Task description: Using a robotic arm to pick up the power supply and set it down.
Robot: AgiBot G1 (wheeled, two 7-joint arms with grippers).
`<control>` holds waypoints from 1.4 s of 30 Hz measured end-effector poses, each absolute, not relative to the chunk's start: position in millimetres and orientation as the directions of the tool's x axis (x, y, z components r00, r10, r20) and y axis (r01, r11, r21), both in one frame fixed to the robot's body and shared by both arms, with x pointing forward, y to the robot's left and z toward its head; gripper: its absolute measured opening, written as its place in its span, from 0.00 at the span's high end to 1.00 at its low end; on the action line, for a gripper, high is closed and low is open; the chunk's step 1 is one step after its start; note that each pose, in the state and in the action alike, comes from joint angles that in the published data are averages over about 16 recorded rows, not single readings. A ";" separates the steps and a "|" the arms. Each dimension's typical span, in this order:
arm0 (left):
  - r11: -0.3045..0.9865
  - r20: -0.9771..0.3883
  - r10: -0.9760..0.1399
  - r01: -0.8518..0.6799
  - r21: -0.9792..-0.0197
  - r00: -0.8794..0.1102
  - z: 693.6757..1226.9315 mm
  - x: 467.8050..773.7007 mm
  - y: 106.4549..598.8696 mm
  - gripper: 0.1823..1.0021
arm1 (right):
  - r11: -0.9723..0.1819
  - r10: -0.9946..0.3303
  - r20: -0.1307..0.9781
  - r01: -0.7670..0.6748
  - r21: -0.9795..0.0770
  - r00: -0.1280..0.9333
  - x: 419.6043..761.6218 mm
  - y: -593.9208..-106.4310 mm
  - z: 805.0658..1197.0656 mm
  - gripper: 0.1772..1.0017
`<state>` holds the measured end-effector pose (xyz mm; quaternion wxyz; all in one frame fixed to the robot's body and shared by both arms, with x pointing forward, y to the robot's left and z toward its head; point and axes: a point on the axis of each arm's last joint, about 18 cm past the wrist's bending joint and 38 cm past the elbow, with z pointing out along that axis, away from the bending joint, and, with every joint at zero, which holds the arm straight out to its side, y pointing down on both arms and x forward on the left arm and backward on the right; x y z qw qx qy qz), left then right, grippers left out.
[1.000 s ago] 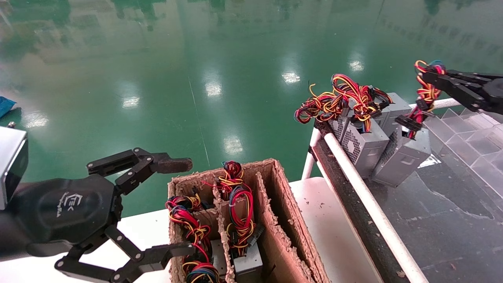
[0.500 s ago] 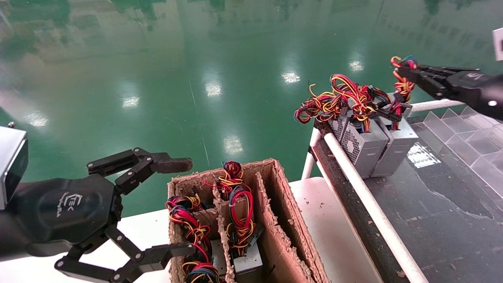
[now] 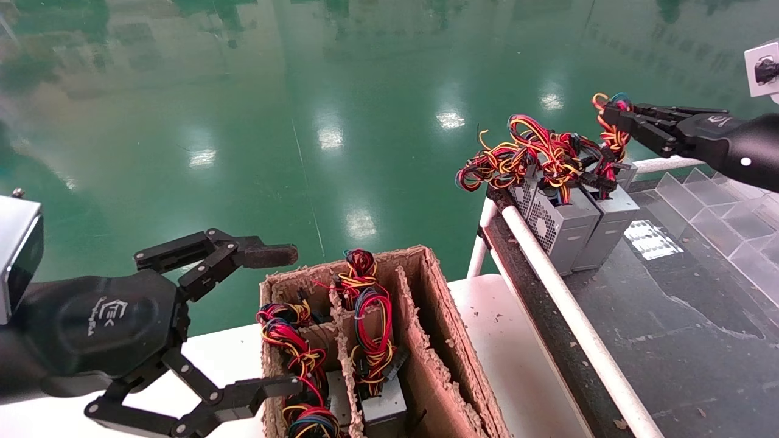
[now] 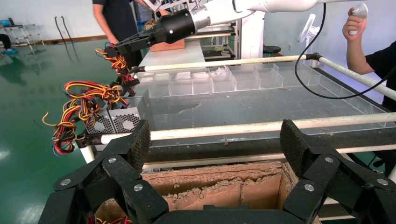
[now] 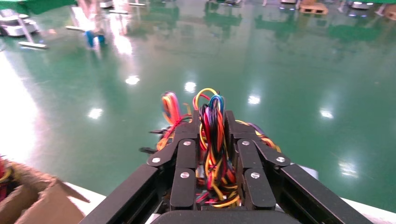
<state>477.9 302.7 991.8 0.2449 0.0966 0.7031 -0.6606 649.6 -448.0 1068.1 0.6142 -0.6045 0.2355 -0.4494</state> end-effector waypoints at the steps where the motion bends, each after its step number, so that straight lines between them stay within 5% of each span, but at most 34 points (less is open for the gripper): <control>1: 0.109 -0.472 -0.188 0.459 -0.882 -0.861 991.8 477.9 302.7 0.00 | -0.134 -0.834 0.254 0.267 -0.954 0.489 649.0 -447.6 1067.8 0.88; 10: 0.109 -0.472 -0.188 0.459 -0.882 -0.861 991.8 477.9 302.7 0.00 | -0.126 -0.824 0.250 0.264 -0.956 0.509 644.5 -447.4 1066.2 0.76; 32: 0.109 -0.472 -0.188 0.459 -0.882 -0.861 991.8 477.9 302.8 0.00 | -0.082 -0.817 0.257 0.337 -0.938 0.516 633.4 -451.6 1070.7 0.20; 42: 0.109 -0.472 -0.188 0.459 -0.882 -0.861 991.8 478.0 302.8 0.00 | -0.097 -0.764 0.316 0.383 -0.919 0.563 621.2 -437.5 1067.3 0.06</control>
